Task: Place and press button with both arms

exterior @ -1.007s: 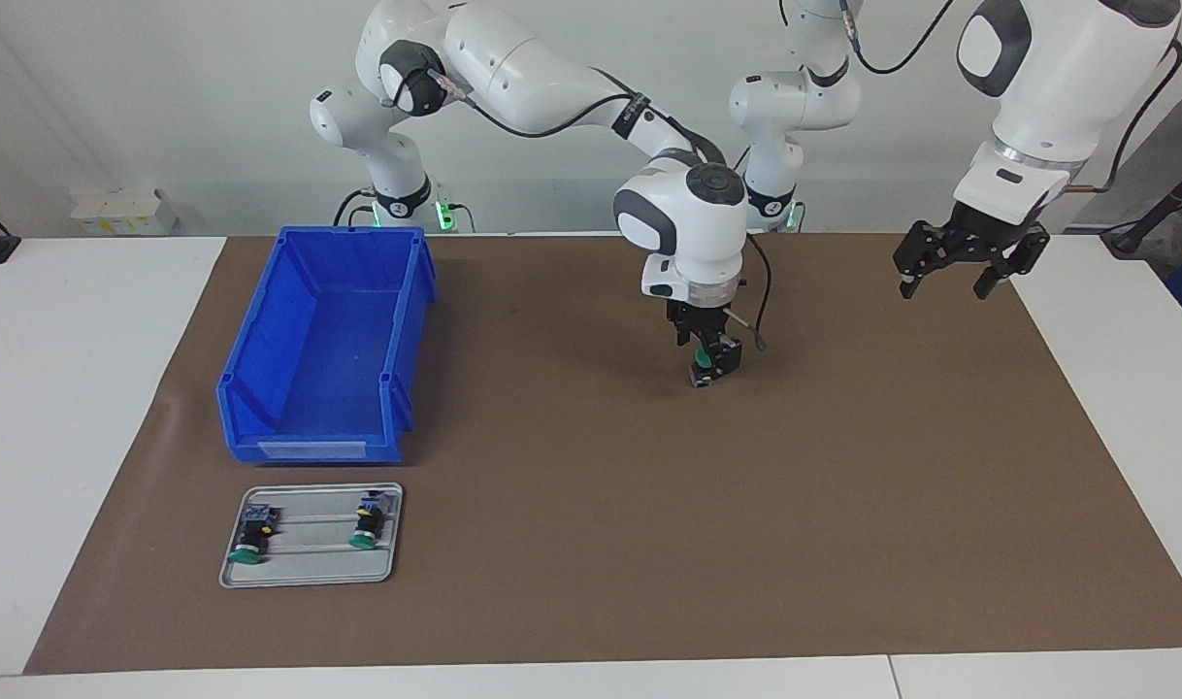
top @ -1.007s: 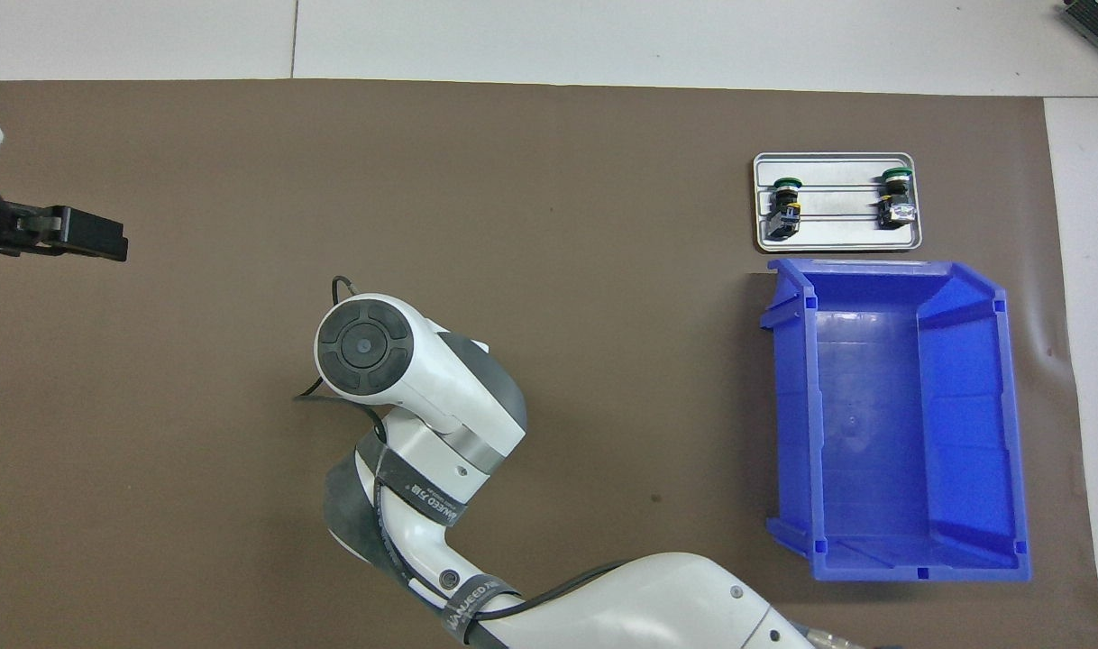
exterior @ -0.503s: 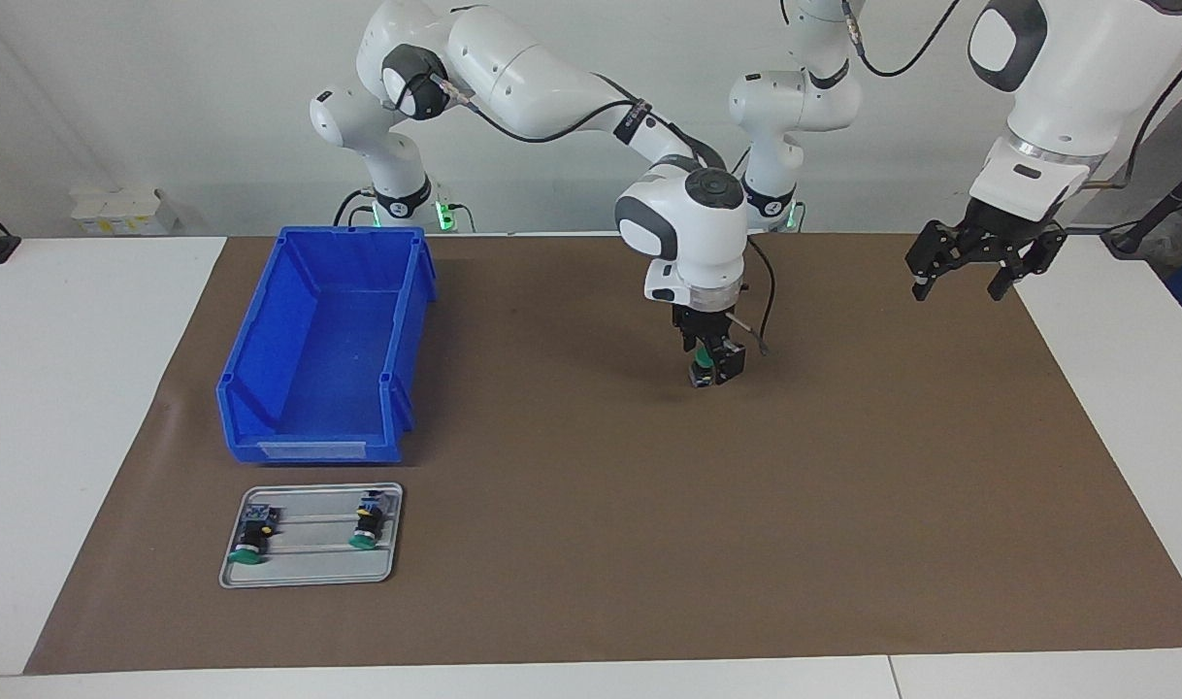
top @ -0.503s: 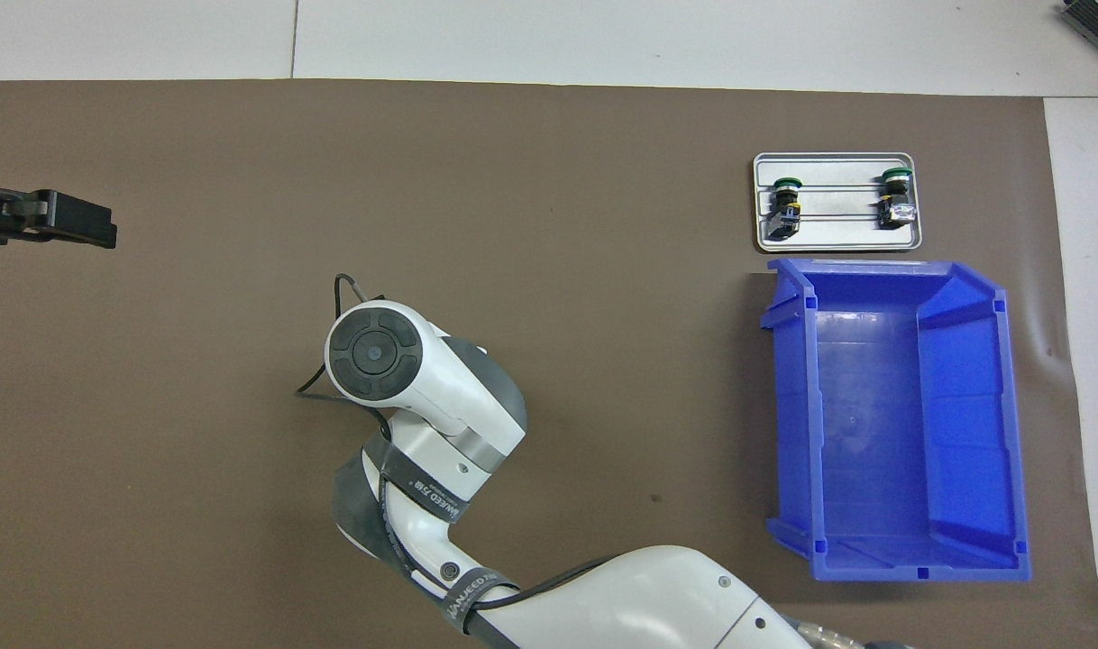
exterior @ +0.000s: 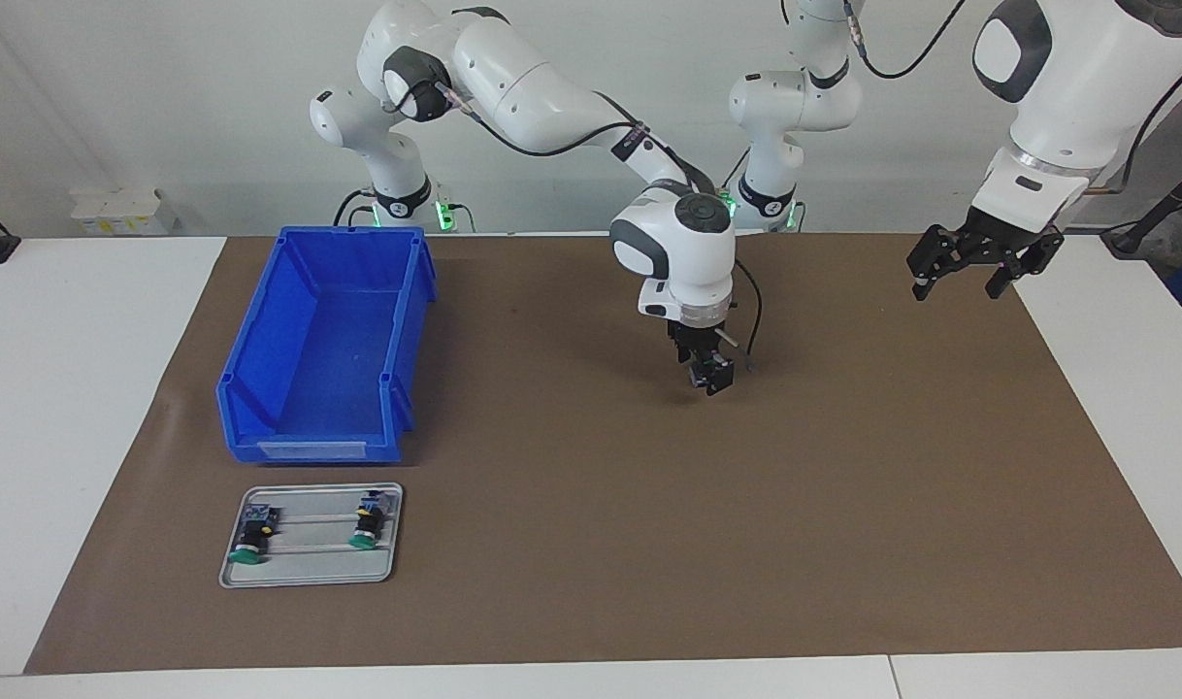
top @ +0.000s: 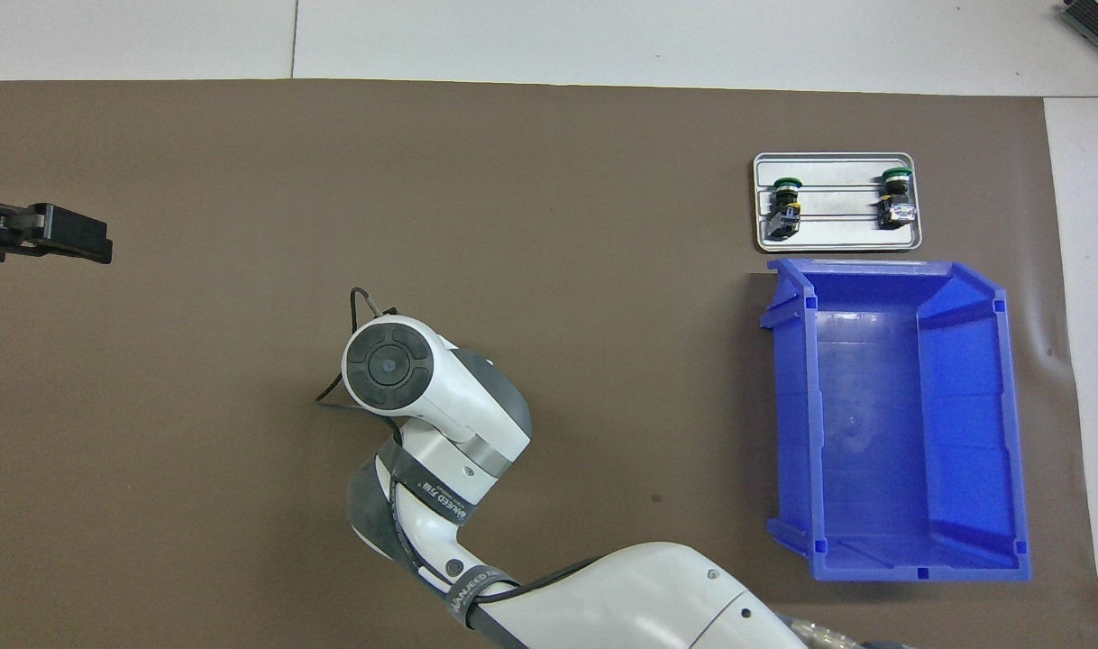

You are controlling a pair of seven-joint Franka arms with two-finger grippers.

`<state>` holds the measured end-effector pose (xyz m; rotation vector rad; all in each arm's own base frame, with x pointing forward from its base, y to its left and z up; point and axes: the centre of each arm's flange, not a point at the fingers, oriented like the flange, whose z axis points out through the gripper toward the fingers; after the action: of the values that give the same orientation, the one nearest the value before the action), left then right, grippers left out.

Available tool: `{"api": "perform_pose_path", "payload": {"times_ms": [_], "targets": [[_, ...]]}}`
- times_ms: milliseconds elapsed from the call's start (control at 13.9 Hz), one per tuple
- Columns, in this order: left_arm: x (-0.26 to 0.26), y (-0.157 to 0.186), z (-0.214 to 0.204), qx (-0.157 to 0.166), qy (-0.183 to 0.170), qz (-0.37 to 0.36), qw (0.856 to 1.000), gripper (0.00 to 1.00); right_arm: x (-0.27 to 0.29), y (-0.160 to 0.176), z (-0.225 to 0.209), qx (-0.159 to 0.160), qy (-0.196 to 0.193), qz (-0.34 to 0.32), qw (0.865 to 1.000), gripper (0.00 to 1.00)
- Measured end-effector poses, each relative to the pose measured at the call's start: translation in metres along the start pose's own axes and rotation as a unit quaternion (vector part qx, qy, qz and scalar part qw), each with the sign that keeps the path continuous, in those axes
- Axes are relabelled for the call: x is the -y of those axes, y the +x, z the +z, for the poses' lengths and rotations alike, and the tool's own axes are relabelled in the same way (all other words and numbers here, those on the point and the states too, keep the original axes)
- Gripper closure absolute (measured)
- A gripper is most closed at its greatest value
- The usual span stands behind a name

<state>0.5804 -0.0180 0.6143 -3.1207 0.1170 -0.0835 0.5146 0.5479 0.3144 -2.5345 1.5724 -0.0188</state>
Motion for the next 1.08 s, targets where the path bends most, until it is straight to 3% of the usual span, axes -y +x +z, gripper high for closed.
{"api": "perform_pose_path", "payload": {"times_ms": [791,935,1007,1078], "targets": [[0.001,-0.001,0.000,0.001,0.000,0.000,1.000,0.00,-0.012,-0.019,0.000,0.006,-0.007,0.014,1.000,0.16],[0.001,-0.001,0.000,0.001,0.000,0.000,1.000,0.00,-0.012,-0.018,0.000,0.006,-0.007,0.015,1.000,0.32],[0.001,-0.001,0.000,0.001,0.000,0.000,1.000,0.00,-0.012,-0.018,0.000,0.006,-0.007,0.015,1.000,0.33],[0.001,-0.001,0.000,0.001,0.000,0.000,1.000,0.00,-0.012,-0.018,-0.001,0.006,-0.007,0.015,1.000,0.44]]}}
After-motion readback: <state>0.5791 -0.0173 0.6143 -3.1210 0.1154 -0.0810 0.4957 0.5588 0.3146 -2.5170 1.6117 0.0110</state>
